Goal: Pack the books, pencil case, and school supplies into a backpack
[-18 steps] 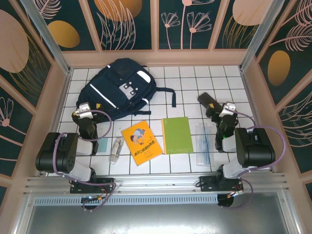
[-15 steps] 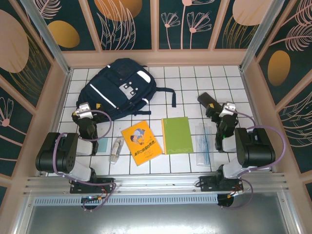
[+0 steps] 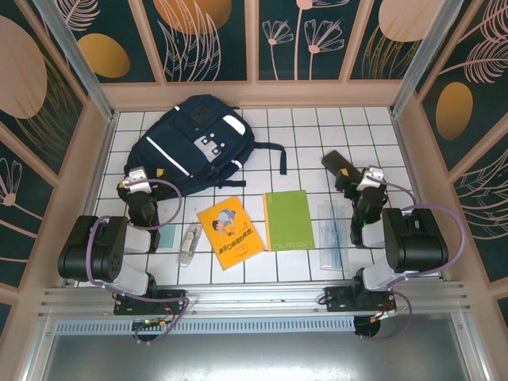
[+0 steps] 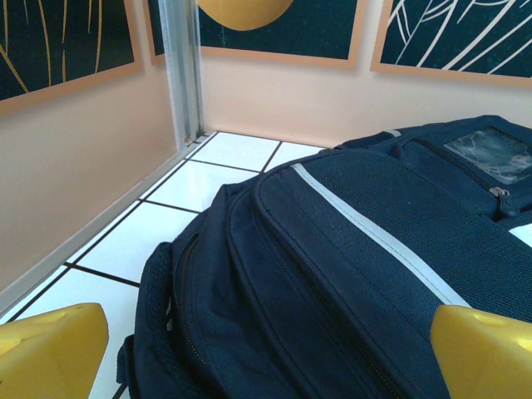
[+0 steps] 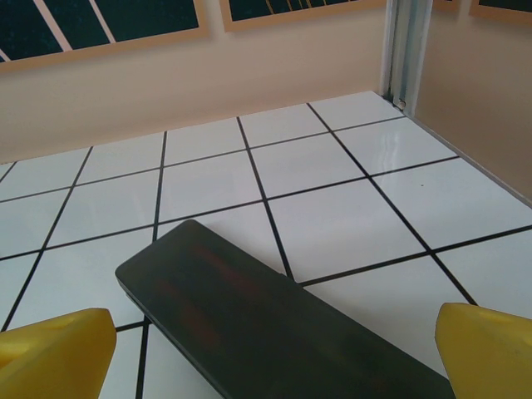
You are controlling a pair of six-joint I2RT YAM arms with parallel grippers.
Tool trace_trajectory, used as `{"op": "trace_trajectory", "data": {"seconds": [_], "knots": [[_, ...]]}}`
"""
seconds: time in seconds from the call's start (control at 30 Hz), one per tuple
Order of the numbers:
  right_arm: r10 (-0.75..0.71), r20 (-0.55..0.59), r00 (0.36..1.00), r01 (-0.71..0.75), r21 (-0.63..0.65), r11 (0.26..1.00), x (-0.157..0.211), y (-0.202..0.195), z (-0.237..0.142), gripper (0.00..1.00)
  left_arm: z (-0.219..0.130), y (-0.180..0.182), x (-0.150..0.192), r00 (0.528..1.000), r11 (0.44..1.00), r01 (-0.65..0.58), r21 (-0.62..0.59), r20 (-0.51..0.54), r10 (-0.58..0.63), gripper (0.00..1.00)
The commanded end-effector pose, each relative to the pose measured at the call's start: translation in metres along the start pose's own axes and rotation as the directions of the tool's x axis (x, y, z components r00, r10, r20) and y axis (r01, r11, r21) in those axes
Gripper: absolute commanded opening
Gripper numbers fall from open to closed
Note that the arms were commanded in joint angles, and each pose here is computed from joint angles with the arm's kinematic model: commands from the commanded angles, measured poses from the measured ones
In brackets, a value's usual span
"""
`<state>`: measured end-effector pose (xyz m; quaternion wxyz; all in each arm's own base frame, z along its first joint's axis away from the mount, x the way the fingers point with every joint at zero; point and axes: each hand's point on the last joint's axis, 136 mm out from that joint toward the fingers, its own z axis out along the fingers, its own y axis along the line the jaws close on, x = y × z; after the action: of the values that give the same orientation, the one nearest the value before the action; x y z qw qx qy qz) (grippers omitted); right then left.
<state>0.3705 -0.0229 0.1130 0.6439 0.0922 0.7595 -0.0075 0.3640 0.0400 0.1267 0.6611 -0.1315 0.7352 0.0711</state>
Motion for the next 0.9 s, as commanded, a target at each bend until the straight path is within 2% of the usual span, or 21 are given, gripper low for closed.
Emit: {"op": "trace_trajectory", "data": {"seconds": [0.0, 0.2, 0.27, 0.37, 0.43, 0.47, 0.57, 0.7, 0.77, 0.87], "knots": [[0.013, 0.038, 0.999, -0.013, -0.016, 1.0, -0.011, 0.001, 0.002, 0.99, 0.003, -0.002, -0.012, 0.999, 1.0, 0.014, 0.01, 0.039, -0.014, 0.99], [-0.016, 0.025, 1.0, 0.016, 0.023, 1.0, -0.025, 0.005, 0.005, 0.99, 0.004, -0.003, -0.021, 0.999, 1.0, 0.008, -0.002, 0.038, -0.007, 0.99], [-0.026, -0.003, 1.0, 0.026, 0.063, 0.998, -0.036, 0.005, 0.01, 0.99, 0.012, 0.003, -0.025, 0.999, 0.998, 0.017, -0.067, -0.032, -0.019, 0.99], [0.031, -0.041, 0.999, -0.027, 0.099, 0.995, -0.052, 0.008, 0.017, 0.99, 0.017, 0.014, -0.047, 0.992, 0.98, 0.108, -0.166, -0.053, -0.118, 0.99], [0.105, -0.103, 0.989, -0.095, 0.097, 0.991, -0.053, 0.016, 0.024, 0.99, 0.018, 0.018, -0.051, 0.967, 0.949, 0.226, -0.22, -0.066, -0.245, 0.99], [0.13, -0.137, 0.982, -0.118, 0.097, 0.988, -0.051, 0.023, 0.027, 0.99, 0.018, 0.02, -0.048, 0.946, 0.925, 0.283, -0.252, -0.084, -0.313, 0.99], [0.156, -0.216, 0.964, -0.144, 0.07, 0.987, -0.047, 0.053, 0.033, 0.99, 0.015, 0.016, -0.017, 0.82, 0.819, 0.447, -0.36, -0.2, -0.536, 0.99], [0.2, -0.302, 0.932, -0.197, 0.041, 0.98, -0.038, 0.099, 0.035, 0.99, 0.008, -0.02, 0.025, 0.608, 0.708, 0.598, -0.376, -0.362, -0.706, 0.99], [0.232, -0.366, 0.901, -0.254, -0.012, 0.967, -0.031, 0.125, 0.036, 0.99, 0.003, -0.035, 0.04, 0.542, 0.673, 0.632, -0.383, -0.403, -0.738, 0.99], [0.234, -0.443, 0.865, -0.295, -0.073, 0.953, -0.02, 0.163, 0.033, 0.99, -0.007, -0.054, 0.051, 0.493, 0.653, 0.637, -0.41, -0.435, -0.753, 0.99]]}}
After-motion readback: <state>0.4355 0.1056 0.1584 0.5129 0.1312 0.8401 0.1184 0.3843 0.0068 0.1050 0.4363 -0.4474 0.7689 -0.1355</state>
